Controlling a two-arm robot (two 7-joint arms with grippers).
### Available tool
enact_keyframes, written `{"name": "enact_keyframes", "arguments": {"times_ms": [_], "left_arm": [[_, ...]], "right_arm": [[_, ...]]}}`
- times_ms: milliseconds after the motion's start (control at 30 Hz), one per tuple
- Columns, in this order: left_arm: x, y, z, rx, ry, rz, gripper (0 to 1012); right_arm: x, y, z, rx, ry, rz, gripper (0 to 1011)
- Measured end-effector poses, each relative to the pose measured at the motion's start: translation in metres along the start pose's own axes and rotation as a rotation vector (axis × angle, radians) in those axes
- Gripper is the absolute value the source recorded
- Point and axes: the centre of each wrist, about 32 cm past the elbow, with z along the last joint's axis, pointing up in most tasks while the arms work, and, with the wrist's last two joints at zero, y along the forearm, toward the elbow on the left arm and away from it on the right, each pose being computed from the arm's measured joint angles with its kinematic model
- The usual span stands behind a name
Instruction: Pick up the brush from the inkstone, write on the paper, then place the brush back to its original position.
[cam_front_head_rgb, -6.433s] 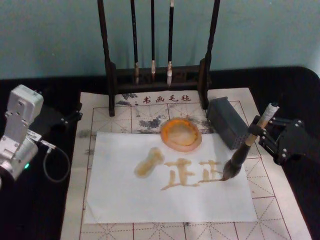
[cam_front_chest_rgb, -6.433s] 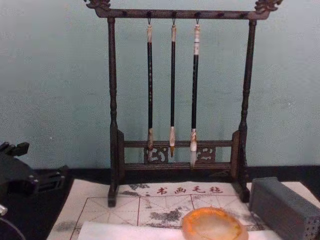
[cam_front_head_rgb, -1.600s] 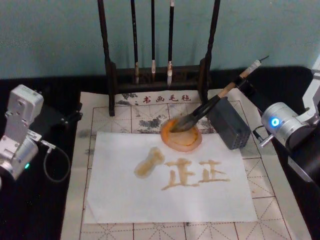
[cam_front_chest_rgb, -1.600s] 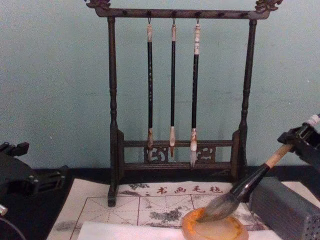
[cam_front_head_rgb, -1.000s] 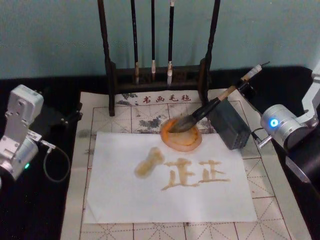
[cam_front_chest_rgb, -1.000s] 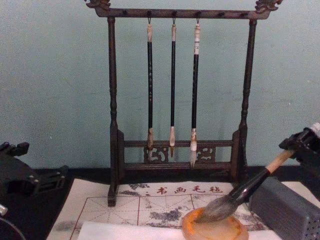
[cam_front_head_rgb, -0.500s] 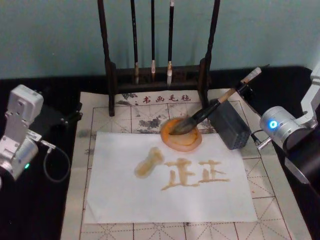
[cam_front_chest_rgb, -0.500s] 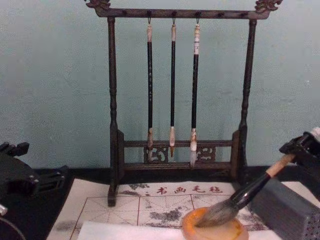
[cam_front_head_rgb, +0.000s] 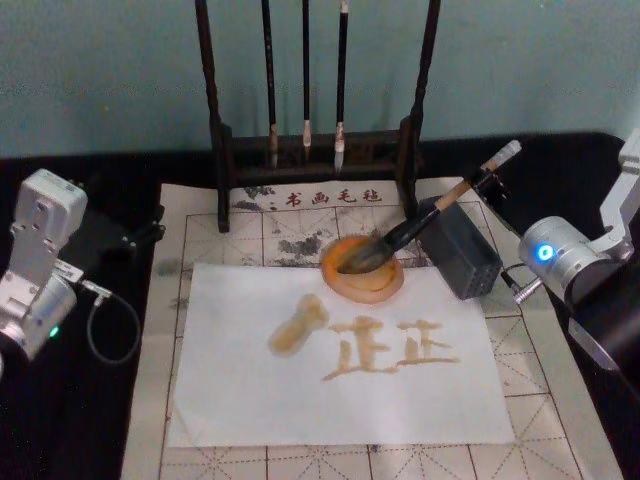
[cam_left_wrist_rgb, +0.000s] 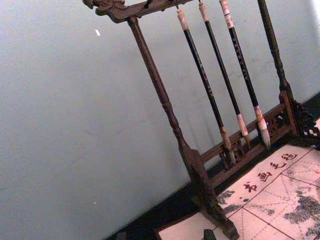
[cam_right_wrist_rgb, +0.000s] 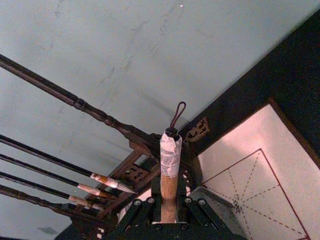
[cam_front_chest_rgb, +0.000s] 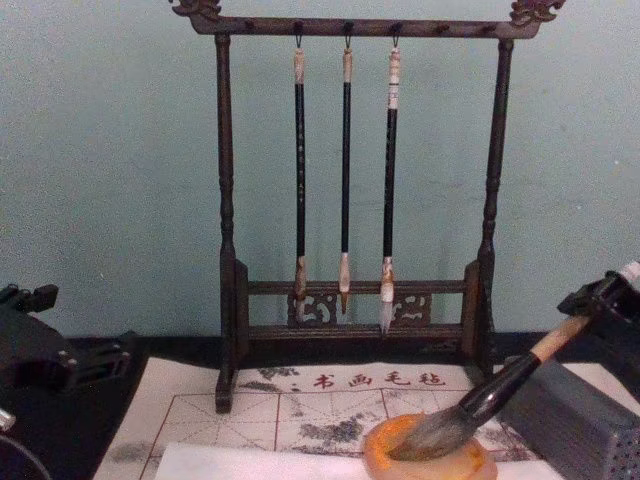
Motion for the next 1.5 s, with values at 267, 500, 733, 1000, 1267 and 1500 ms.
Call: {"name": "enact_keyframes", "arguments": {"times_ms": [267,500,733,1000,1267,1500], "left_arm": [[0.0,0.0,0.0,0.0,0.0,0.0,1001],[0.0,0.0,0.0,0.0,0.0,0.0,1001],[0.0,0.0,0.0,0.0,0.0,0.0,1001],[0.0,0.0,0.0,0.0,0.0,0.0,1001],[0.0,0.0,0.0,0.0,0.0,0.0,1001],[0.0,0.0,0.0,0.0,0.0,0.0,1001]], "right_arm": [[-0.0002,0.0002,-0.0007,0.0,-0.003,-0.003,187],[-0.0002,0.0002,-0.0005,0.0,-0.003,-0.003,187],[-0.0001,0.0001,-0.0004,0.0,-0.004,-0.003,216],[0.0,0.0001,-0.0003,0.0,-0.004,-0.002,417],[0.0,0.0001,-0.0002,-0.001,-0.004,-0.002,687],[0.0,0.0001,-0.0003,-0.001,-0.004,-0.001,898]]}}
